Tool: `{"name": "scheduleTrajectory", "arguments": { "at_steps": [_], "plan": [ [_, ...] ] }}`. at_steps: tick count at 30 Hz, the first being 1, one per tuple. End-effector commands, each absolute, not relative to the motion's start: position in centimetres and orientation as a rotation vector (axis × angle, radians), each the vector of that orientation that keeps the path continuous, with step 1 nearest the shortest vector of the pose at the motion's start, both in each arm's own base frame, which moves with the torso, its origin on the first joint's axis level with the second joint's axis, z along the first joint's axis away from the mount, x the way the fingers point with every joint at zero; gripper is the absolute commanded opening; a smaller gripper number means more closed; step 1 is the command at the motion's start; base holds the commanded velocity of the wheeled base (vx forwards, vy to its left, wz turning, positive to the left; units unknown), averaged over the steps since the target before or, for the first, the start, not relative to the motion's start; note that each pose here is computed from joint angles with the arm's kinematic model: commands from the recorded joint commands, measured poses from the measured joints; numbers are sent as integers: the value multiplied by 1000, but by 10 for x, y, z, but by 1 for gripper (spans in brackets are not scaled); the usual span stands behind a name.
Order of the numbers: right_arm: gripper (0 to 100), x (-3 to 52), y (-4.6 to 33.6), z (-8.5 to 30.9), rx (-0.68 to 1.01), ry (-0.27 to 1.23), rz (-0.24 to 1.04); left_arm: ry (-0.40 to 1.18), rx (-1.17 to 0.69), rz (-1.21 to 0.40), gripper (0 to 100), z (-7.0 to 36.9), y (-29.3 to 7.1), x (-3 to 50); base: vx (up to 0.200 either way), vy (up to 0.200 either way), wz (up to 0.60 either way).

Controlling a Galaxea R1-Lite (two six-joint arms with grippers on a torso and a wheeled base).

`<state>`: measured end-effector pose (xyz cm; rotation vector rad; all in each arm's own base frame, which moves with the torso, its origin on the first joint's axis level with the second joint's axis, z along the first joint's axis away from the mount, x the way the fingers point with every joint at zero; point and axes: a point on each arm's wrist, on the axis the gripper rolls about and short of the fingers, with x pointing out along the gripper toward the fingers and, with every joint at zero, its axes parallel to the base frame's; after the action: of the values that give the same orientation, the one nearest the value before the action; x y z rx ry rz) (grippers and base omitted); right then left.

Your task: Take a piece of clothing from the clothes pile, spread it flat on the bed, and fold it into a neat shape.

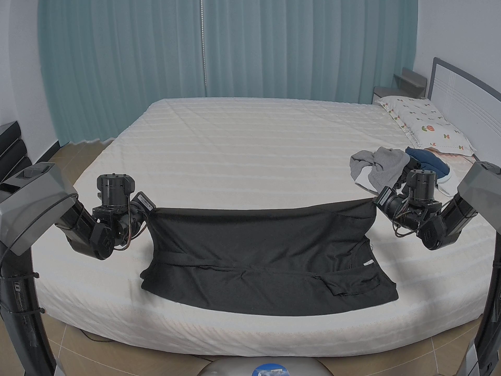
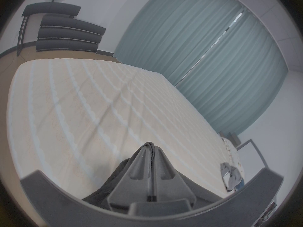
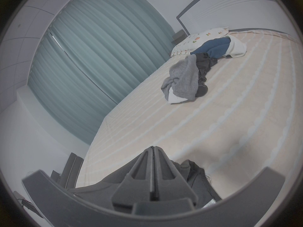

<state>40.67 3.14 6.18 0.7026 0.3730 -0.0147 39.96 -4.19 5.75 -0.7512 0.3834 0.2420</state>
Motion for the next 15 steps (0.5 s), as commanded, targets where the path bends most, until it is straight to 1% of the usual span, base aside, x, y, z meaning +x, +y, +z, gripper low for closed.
{"name": "scheduleTrajectory", "arguments": {
  "at_steps": [1,6,11,14,15],
  "plan": [
    [0,396,30,64,700,393,-13,422,-709,249,0,47,-42,393,0,0,0],
    [0,384,28,56,664,436,-20,462,-661,252,0,40,-41,384,0,0,0],
    [0,354,28,39,607,556,21,544,-565,257,0,23,-39,367,0,0,0],
    [0,347,27,32,587,591,22,556,-552,255,0,18,-39,363,0,0,0],
    [0,343,27,23,568,625,17,555,-545,249,0,14,-40,360,0,0,0]
  ]
}}
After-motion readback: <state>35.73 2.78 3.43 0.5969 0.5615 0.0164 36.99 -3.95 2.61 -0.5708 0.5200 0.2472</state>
